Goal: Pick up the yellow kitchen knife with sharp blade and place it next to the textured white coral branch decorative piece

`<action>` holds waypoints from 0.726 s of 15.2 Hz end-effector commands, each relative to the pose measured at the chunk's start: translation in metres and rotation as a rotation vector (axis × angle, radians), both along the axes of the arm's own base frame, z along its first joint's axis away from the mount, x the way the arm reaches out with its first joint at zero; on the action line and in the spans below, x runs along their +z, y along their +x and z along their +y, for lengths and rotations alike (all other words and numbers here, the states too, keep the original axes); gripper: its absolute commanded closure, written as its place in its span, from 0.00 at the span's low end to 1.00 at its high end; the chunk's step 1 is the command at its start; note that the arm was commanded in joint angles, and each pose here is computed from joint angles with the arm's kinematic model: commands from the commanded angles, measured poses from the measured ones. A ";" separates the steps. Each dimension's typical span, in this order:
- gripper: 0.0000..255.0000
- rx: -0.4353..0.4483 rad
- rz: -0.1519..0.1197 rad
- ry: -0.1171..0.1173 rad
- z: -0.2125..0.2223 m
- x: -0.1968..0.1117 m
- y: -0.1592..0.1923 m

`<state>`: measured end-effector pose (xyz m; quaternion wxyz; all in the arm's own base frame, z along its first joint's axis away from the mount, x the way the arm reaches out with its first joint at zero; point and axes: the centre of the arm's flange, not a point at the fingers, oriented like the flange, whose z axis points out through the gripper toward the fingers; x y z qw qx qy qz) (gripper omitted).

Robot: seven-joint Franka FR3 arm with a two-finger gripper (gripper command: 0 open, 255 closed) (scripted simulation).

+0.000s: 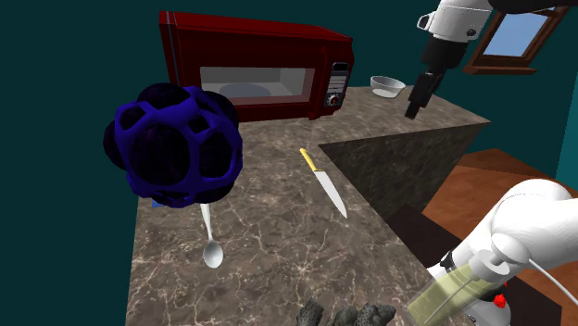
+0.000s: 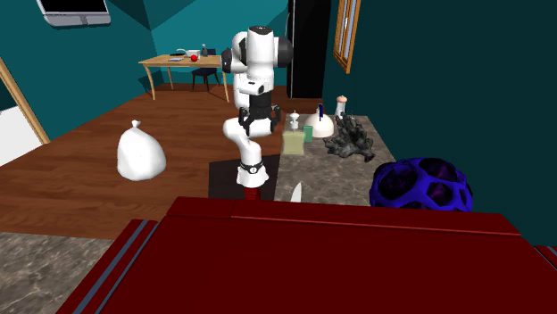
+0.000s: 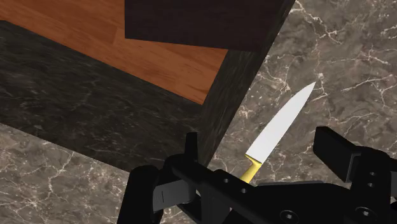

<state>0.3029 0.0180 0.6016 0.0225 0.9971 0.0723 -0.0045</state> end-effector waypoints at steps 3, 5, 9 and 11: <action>0.00 -0.029 0.014 -0.002 0.011 -0.017 0.019; 0.00 -0.058 0.027 -0.003 0.021 -0.035 0.038; 0.00 -0.116 0.054 -0.006 0.041 -0.072 0.076; 0.00 -0.145 0.068 -0.008 0.049 -0.090 0.095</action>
